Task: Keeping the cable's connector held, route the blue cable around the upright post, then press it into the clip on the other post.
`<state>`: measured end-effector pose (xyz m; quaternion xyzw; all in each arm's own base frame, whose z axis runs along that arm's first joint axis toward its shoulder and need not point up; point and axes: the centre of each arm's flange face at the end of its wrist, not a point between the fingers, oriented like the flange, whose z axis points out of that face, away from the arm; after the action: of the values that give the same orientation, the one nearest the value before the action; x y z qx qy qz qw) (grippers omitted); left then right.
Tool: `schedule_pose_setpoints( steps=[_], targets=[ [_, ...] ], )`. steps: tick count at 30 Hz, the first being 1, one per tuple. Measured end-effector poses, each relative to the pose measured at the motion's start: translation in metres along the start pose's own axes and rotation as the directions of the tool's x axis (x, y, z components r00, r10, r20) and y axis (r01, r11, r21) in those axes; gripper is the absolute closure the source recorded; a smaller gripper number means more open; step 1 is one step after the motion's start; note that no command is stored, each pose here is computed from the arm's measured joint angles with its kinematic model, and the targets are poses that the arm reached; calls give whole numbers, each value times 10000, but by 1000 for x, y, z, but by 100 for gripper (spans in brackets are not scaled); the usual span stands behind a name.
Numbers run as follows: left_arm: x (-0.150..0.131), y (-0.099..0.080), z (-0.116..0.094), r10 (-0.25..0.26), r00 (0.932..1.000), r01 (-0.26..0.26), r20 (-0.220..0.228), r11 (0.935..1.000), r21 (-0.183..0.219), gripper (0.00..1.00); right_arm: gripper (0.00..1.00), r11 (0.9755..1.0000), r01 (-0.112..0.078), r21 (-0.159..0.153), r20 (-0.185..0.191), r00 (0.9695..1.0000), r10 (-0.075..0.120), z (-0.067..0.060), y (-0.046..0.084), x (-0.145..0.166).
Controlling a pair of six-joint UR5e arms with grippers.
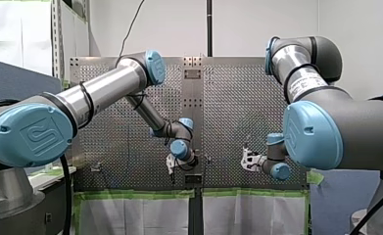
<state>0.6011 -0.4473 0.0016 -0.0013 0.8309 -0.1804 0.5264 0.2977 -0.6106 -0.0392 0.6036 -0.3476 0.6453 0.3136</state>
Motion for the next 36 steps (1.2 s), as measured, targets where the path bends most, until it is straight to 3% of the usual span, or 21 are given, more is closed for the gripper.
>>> schedule_pose_setpoints(
  steps=[9, 10, 11, 12, 14, 18, 20, 21, 22, 29, 36],
  targets=[
    [-7, -8, -4, 217, 9995, -215, 226, 9997, -79, 100, 100, 10000, 6, 18, -26, 10000, -6, 4, 2, 2],
    [-7, -9, -4, 273, 9993, -270, 237, 9996, -100, 80, 100, 10000, 6, 17, -27, 10000, -6, 4, 2, 2],
    [-7, -10, -5, 334, 9991, -331, 244, 9994, -123, 68, 100, 10000, 6, 18, -26, 10000, -6, 4, 2, 2],
    [-6, -11, -5, 429, 9988, -425, 244, 9990, -150, 68, 100, 10000, 6, 18, -27, 10000, -6, 4, 2, 2],
    [-5, -13, -6, 593, 9980, -590, 236, 9981, -149, 42, 100, 10000, 6, 18, -28, 10000, -6, 4, 2, 2],
    [-3, -17, -8, 953, 9953, -953, 154, 9954, -40, 38, 100, 10000, 5, 20, -31, 10000, -5, 4, 2, 2],
    [-3, -16, -7, 1085, 9940, -1085, 114, 9941, -24, 18, 100, 10000, 7, 26, -31, 10000, -7, 4, 2, 3],
    [-4, -15, -7, 1177, 9930, -1177, 97, 9931, -4, 18, 100, 10000, 6, 28, -29, 10000, -6, 4, 2, 2],
    [-4, -15, -8, 1253, 9921, -1253, 86, 9921, 12, 0, 100, 10000, 4, 29, -22, 10000, -4, 4, 2, 2],
    [-1, -15, -13, 1912, 9813, -1917, -227, 9812, -237, 0, 100, 10000, -13, 30, 18, 10000, 13, 4, 2, 2],
    [9, -20, -25, 2319, 9693, -2377, -821, 9688, -702, 0, 100, 10000, -37, 25, 66, 10000, 36, 3, 1, 2]
  ],
)
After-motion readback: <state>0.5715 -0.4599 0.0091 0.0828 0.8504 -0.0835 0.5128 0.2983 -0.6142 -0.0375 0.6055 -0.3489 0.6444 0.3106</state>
